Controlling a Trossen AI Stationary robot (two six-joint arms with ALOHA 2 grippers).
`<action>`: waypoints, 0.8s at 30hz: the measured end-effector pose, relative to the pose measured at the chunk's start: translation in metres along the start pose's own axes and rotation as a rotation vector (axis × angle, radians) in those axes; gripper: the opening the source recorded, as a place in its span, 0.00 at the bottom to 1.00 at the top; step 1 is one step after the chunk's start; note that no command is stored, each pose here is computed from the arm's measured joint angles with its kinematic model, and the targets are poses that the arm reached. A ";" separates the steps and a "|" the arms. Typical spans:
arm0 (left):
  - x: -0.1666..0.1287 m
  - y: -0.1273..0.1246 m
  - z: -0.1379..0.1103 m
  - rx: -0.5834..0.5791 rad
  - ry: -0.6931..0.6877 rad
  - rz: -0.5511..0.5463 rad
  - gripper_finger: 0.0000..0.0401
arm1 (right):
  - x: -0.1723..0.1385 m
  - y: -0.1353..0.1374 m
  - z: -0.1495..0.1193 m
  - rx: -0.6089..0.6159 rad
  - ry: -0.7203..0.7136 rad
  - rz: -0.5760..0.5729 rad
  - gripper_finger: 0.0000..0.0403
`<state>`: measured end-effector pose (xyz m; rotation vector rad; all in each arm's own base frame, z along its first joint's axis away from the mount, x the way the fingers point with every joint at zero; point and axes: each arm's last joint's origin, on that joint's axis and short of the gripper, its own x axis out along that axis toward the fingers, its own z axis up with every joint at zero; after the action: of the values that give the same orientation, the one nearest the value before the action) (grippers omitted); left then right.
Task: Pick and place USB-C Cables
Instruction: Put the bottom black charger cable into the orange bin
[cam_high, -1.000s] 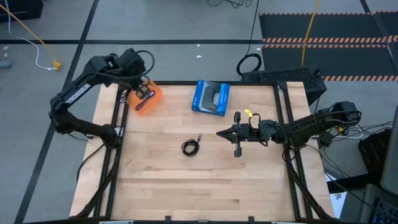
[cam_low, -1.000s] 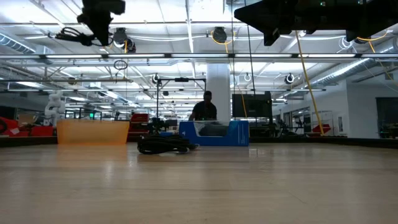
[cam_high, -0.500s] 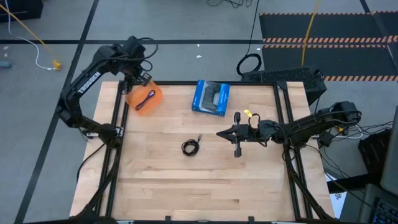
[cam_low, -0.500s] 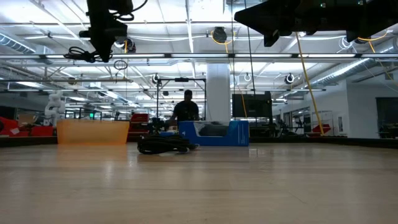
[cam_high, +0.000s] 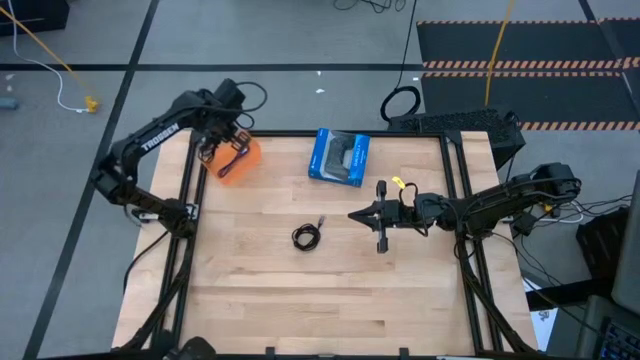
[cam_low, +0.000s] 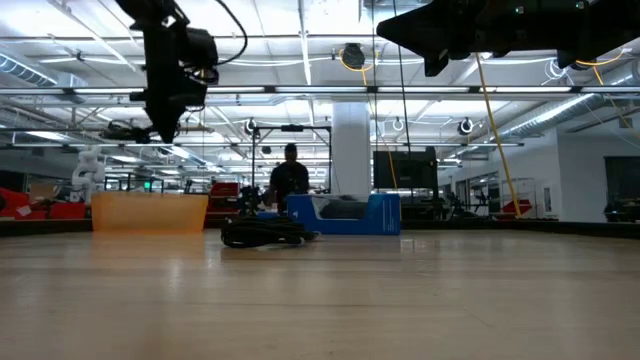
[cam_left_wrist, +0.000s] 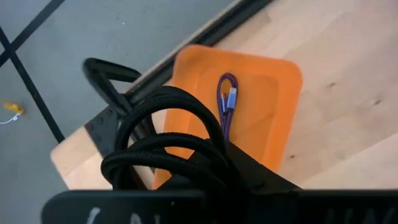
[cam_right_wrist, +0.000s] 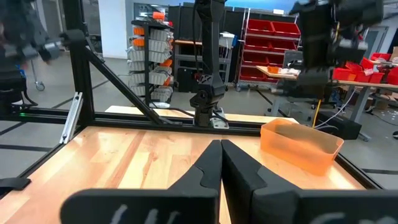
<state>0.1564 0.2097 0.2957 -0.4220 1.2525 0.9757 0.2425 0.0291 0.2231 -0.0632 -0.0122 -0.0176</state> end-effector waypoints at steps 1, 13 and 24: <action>0.006 -0.001 -0.002 0.009 0.007 0.000 0.04 | 0.000 0.000 0.000 0.000 0.001 0.000 0.00; 0.054 -0.013 -0.014 0.052 -0.058 0.003 0.05 | 0.000 0.000 0.000 -0.003 0.000 0.000 0.00; 0.076 -0.015 -0.021 0.038 -0.108 0.007 0.05 | 0.000 0.000 0.000 -0.003 0.001 0.000 0.00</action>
<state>0.1560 0.2146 0.2150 -0.3313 1.1737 0.9669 0.2425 0.0291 0.2230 -0.0666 -0.0115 -0.0180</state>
